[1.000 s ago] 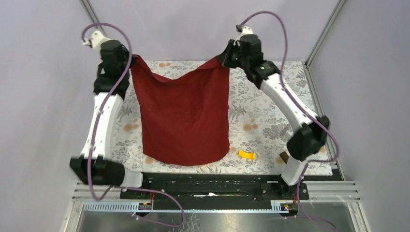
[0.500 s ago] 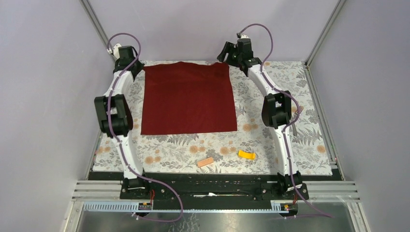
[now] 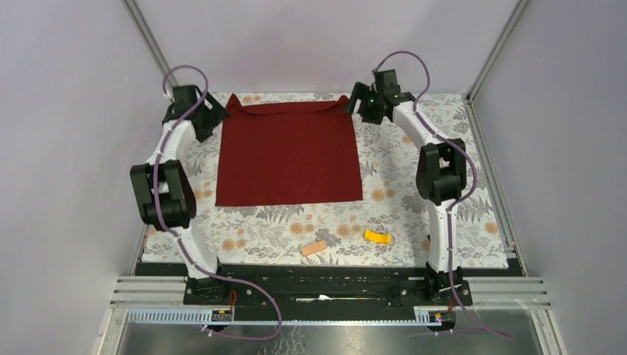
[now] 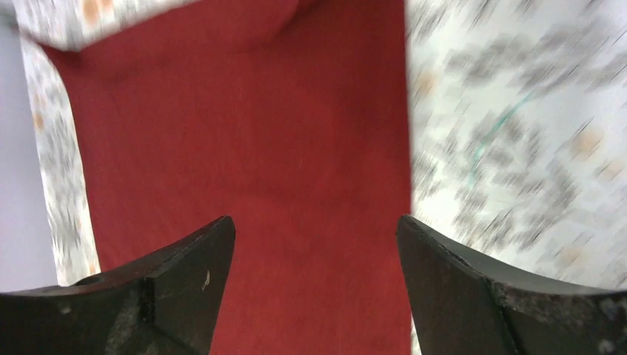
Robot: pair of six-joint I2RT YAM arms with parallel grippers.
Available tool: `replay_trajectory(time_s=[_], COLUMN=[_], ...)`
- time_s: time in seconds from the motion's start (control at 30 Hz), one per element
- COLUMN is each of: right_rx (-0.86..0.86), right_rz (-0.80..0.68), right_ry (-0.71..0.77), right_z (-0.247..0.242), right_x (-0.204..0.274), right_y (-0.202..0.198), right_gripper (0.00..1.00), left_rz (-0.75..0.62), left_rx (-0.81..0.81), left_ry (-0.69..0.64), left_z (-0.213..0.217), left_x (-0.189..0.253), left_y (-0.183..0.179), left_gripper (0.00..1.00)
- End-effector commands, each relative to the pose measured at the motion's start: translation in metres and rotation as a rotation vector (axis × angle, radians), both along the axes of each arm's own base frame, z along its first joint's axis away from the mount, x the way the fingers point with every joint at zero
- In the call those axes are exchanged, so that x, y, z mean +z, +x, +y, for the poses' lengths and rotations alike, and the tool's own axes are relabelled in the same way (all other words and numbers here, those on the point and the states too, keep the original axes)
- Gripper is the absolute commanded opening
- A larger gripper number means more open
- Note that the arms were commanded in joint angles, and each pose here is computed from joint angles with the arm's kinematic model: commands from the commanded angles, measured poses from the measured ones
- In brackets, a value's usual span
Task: Fold the napkin into a case and place the utensils inside
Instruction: Flatten out the crumpled napkin at the center of the board.
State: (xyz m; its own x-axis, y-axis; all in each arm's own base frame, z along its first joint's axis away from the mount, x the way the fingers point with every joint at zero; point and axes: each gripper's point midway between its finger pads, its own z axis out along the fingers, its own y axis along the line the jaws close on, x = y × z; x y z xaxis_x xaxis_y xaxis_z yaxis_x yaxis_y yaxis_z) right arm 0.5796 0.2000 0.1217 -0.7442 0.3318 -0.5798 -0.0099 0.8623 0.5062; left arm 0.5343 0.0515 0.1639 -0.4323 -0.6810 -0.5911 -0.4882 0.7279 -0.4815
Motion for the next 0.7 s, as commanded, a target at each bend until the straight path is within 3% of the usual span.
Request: replay_trajectory(time_s=[0.0,0.23,0.33,0.57,0.67], right_rx=[0.243,0.301,0.312,0.282,0.265], right_rz=[0.072,0.204,0.236,0.294,0.334], right_ry=[0.023,-0.005,-0.044,-0.058,-0.04], right_z=[0.067,0.081,0.074,0.052,0.043], right_x=[0.012,-0.049,-0.066,-0.087,-0.093], right_y=[-0.089,-0.159,-0.179,-0.236,-0.273], right_gripper=[0.86,0.84,0.83,0.82,0.83], left_rz=[0.06,0.214,0.26,0.504,0.518], left_rx=[-0.142,-0.15,-0.088,0.137,0.175], left_ry=[-0.214,-0.277,-0.269,-0.309,-0.327], left_z=[-0.054,-0.077,-0.073,-0.057,-0.056], left_x=[-0.044,-0.106,-0.118,-0.157,-0.155], left_y=[-0.055,-0.114,-0.139,-0.237,-0.273], left_gripper=[0.91,0.95,0.98,0.98,0.99])
